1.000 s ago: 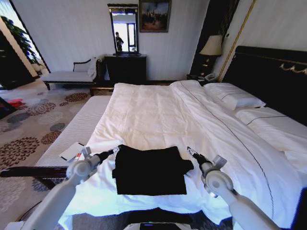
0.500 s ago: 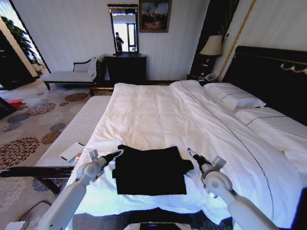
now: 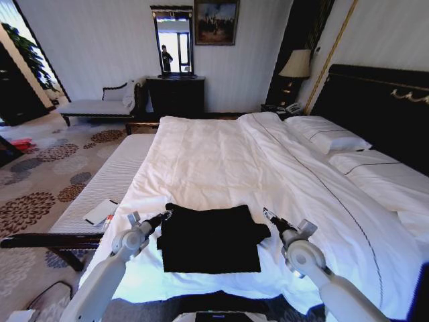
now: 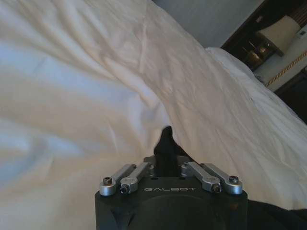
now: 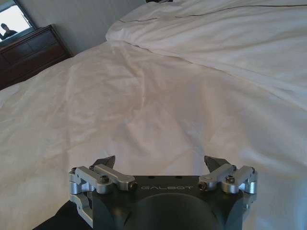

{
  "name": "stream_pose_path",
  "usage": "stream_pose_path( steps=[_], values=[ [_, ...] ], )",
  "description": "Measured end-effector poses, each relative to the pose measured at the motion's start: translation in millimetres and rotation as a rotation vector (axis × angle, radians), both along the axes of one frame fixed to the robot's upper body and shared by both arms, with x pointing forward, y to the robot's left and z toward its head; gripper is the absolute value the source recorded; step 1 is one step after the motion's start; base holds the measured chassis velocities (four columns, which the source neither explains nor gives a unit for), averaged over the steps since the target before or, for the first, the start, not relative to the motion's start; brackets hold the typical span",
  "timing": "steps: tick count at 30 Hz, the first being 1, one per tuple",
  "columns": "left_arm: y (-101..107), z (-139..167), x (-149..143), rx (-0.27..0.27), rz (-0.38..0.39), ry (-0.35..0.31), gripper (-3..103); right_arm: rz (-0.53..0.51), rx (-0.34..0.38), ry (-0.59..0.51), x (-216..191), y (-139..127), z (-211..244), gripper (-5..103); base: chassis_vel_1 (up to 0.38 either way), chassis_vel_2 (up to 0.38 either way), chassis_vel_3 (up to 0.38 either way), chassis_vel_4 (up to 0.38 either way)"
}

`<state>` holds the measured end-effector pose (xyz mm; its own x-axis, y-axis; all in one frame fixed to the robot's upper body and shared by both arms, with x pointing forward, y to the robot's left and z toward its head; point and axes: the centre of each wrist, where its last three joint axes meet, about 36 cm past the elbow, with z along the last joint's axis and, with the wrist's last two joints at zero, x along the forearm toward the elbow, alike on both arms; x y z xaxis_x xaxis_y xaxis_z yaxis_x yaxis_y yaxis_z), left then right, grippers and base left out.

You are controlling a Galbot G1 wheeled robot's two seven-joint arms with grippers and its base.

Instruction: Fold the clothes on the bed.

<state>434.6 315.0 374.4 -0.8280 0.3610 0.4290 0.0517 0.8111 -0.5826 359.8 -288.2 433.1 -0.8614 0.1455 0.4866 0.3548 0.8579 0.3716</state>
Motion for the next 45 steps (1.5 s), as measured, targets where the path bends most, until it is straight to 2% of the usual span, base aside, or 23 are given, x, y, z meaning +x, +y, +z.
stream_pose_path(
  steps=[2,4,6,7,18,23,33,39,43,45],
  values=[
    [3,1,0,0.001,0.011,-0.008,11,-0.003,0.000,0.004,2,1,-4,100,0.000,0.000,0.000,0.000],
    [6,1,0,0.004,0.018,-0.013,11,-0.003,-0.001,0.006,4,1,-6,100,0.000,0.000,0.000,0.000],
    [10,2,0,0.008,0.028,-0.019,2,-0.002,-0.003,0.010,6,2,-10,100,0.000,0.000,0.000,0.000],
    [13,1,1,0.010,0.035,-0.022,1,-0.001,-0.005,0.011,9,3,-13,100,0.000,0.000,0.000,0.000],
    [28,4,11,0.023,0.075,-0.041,1,0.044,0.021,-0.050,52,-1,-25,100,0.000,0.000,0.000,0.000],
    [35,6,11,0.028,0.088,-0.046,1,0.103,0.063,-0.066,66,2,-37,100,0.000,0.000,0.000,0.000],
    [29,-1,3,0.046,0.088,-0.038,1,0.253,0.121,-0.061,67,10,-61,100,0.000,0.000,0.000,0.000],
    [28,0,2,0.046,0.085,-0.043,1,0.267,0.151,-0.043,75,15,-71,102,0.000,0.000,0.000,0.000],
    [28,1,2,0.048,0.082,-0.047,1,0.274,0.153,-0.030,81,16,-82,94,0.000,0.000,0.000,0.000],
    [28,2,2,0.049,0.081,-0.048,1,0.270,0.153,-0.026,84,16,-88,84,0.000,0.000,0.000,0.000]
  ],
)
